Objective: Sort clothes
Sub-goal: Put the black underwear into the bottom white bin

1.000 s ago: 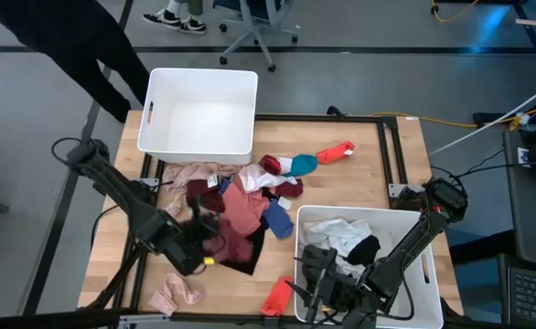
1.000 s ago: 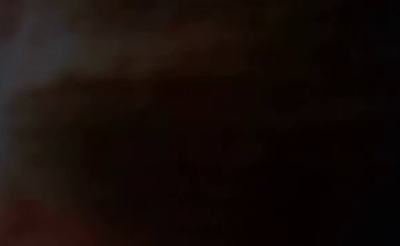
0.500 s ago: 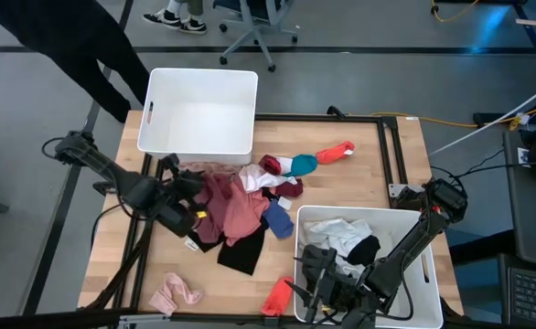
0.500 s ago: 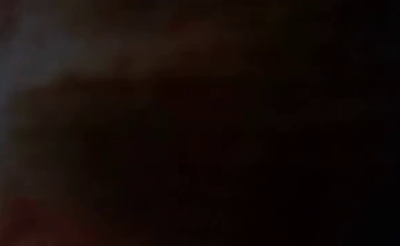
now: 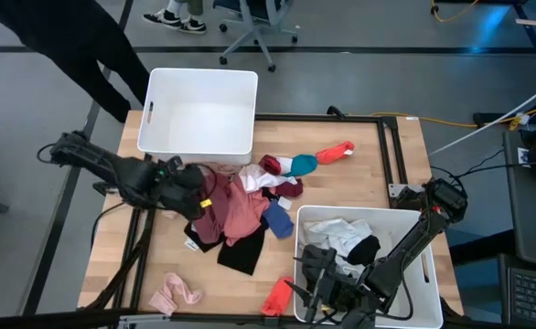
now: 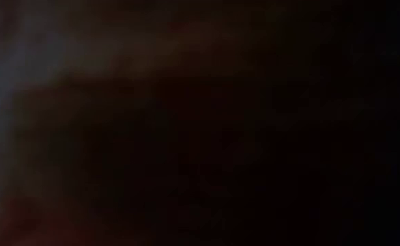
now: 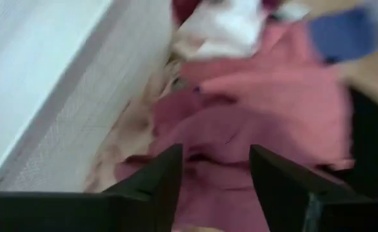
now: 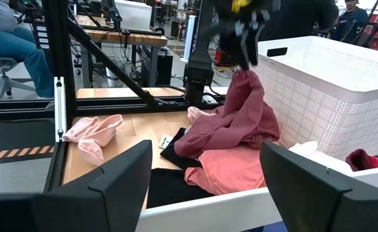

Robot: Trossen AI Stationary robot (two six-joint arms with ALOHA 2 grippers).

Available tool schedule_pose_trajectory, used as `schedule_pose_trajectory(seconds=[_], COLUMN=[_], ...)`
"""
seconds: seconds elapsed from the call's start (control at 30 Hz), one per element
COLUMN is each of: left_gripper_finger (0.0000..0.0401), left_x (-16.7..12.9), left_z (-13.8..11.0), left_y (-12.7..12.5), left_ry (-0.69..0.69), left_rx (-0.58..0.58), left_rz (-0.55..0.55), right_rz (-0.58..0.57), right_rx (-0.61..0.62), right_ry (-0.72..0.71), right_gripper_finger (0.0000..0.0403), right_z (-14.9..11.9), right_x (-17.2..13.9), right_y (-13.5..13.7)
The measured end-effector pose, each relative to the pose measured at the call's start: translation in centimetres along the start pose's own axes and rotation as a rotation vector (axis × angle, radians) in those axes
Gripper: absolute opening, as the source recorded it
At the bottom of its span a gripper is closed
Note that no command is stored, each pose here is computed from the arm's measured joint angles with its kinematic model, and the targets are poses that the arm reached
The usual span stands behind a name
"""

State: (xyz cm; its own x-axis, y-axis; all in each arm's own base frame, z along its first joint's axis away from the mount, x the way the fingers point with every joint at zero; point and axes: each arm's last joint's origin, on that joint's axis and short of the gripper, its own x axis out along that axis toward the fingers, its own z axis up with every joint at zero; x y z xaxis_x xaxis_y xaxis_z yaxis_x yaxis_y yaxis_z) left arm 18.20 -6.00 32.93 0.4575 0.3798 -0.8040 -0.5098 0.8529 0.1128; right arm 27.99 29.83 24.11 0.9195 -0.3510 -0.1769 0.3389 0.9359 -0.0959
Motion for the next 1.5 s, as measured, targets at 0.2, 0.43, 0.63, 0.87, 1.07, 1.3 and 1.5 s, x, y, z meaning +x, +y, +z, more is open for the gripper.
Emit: schedule_pose_trajectory(seconds=[0.2, 0.43, 0.63, 0.87, 1.07, 1.3, 1.5], left_gripper_finger=[0.0192, 0.0187, 0.0187, 0.0186, 0.0186, 0.0181, 0.0091], left_x=[-3.4, -0.4, 5.7, 12.0, 16.0, 17.8, 18.0], left_z=[1.6, 0.0, -4.0, -7.2, -8.4, -8.7, -8.8], left_y=[-1.1, -7.3, -12.2, -16.2, -16.7, -17.2, -17.2], left_ry=[-0.276, -0.34, -0.141, -0.012, 0.071, 0.074, 0.079], left_rx=[-0.095, 0.043, 0.155, 0.265, 0.264, 0.267, 0.277], left_rz=[-0.231, -0.447, -0.43, -0.347, -0.238, -0.213, -0.217], right_rz=[0.0, 0.0, 0.0, 0.0, 0.0, 0.0, 0.0], right_rx=[0.0, 0.0, 0.0, 0.0, 0.002, 0.002, 0.002], right_ry=[0.0, 0.0, 0.0, 0.0, 0.0, 0.0, 0.001], right_gripper_finger=[0.0289, 0.0289, 0.0289, 0.0289, 0.0289, 0.0289, 0.0289], right_z=[0.0, 0.0, 0.0, 0.0, 0.0, 0.0, 0.0], right_x=[0.0, 0.0, 0.0, 0.0, 0.0, 0.0, 0.0], right_y=[0.0, 0.0, 0.0, 0.0, 0.0, 0.0, 0.0])
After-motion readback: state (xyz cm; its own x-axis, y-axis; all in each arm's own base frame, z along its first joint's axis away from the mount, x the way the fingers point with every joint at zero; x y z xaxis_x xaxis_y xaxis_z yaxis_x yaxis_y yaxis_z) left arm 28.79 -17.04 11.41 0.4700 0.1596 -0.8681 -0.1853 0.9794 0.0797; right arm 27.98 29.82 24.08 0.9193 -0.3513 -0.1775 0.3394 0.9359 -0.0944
